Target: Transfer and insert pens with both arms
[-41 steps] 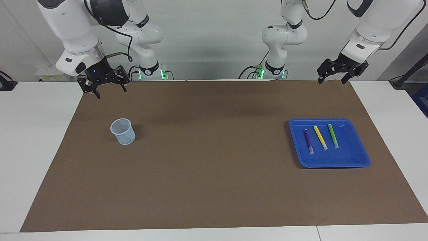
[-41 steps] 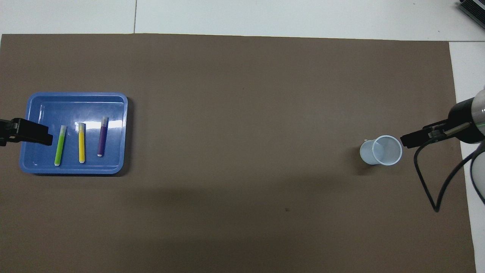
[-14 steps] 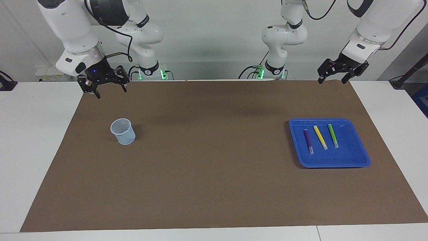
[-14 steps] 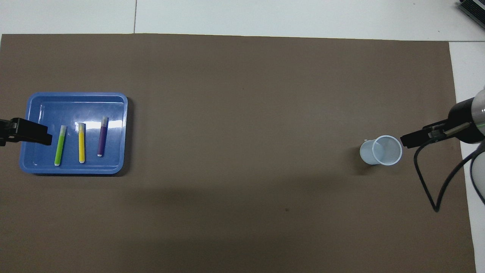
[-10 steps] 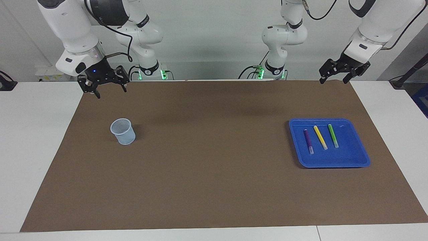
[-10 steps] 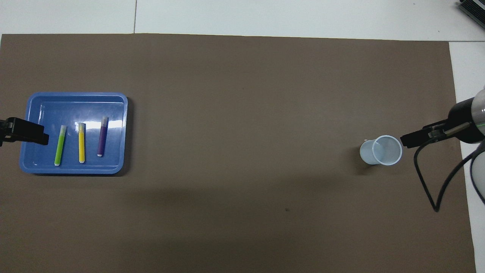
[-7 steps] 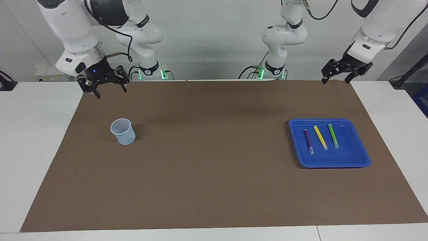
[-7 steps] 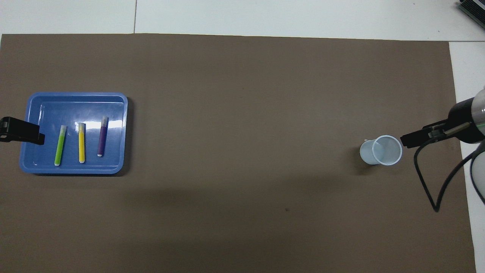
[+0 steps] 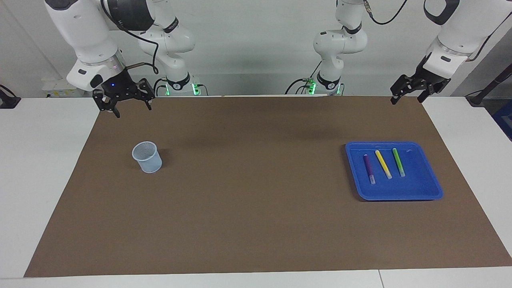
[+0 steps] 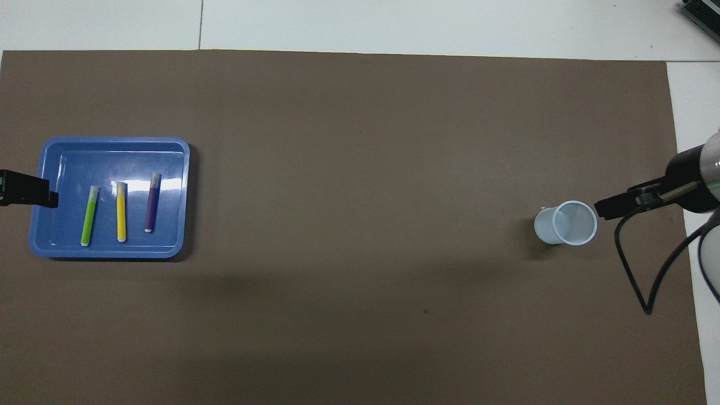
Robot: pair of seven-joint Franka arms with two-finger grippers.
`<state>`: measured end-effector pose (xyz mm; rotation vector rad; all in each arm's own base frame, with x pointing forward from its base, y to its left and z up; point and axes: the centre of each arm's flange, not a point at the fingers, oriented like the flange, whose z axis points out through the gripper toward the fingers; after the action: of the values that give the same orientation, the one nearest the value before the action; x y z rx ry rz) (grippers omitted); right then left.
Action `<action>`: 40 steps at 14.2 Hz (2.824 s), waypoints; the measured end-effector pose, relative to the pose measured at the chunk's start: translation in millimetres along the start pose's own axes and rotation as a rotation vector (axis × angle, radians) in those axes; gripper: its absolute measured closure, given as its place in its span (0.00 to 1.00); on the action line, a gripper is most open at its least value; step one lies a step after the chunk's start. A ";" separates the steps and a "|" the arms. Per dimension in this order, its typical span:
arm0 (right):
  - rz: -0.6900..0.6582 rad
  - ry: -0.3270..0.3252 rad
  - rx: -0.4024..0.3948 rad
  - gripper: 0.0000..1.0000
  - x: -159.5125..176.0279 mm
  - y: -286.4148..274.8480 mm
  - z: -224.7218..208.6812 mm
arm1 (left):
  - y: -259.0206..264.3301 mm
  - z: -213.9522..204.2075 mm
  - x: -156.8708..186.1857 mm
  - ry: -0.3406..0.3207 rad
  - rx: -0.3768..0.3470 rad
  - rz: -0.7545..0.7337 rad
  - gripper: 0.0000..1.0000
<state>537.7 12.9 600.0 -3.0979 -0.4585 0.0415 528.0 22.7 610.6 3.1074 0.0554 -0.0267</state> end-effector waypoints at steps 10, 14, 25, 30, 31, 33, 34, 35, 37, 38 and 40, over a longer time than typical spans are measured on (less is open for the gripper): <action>0.000 0.000 0.000 0.00 0.0 0.0 0.0 | -1.2 101.0 -3.6 0.031 0.001 -0.002 0.00; 0.000 0.000 0.000 0.00 0.0 0.0 0.0 | -0.8 133.4 2.6 0.027 0.003 0.004 0.00; 0.000 0.000 0.000 0.00 0.0 0.0 0.0 | 13.0 219.2 30.4 0.068 0.011 0.030 0.00; 0.000 0.000 0.000 0.00 0.0 0.0 0.0 | 11.7 268.3 44.5 0.068 0.016 0.033 0.00; 0.000 0.000 0.000 0.00 0.0 0.0 0.0 | 11.8 276.9 46.4 0.067 0.017 0.035 0.00; 0.000 0.000 0.000 0.00 0.0 0.0 0.0 | 11.6 290.3 49.8 0.070 0.018 0.038 0.00; 0.000 0.000 0.000 0.00 0.0 0.0 0.0 | 11.4 296.5 51.7 0.076 0.019 0.039 0.00; 0.000 0.000 0.000 0.00 0.0 0.0 0.0 | 11.2 302.8 53.3 0.080 0.020 0.039 0.00; 0.000 0.000 0.000 0.00 0.0 0.0 0.0 | 11.6 311.7 55.1 0.082 0.021 0.043 0.08; 0.000 0.000 0.000 0.00 0.0 0.0 0.0 | 11.9 313.6 55.2 0.081 0.021 0.044 0.10; 0.000 0.000 0.000 0.00 0.0 0.0 0.0 | 12.1 313.2 55.6 0.083 0.020 0.045 0.17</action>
<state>537.7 12.9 600.0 -3.0979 -0.4585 0.0415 578.8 2.0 297.0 3.1279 -0.0122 0.1040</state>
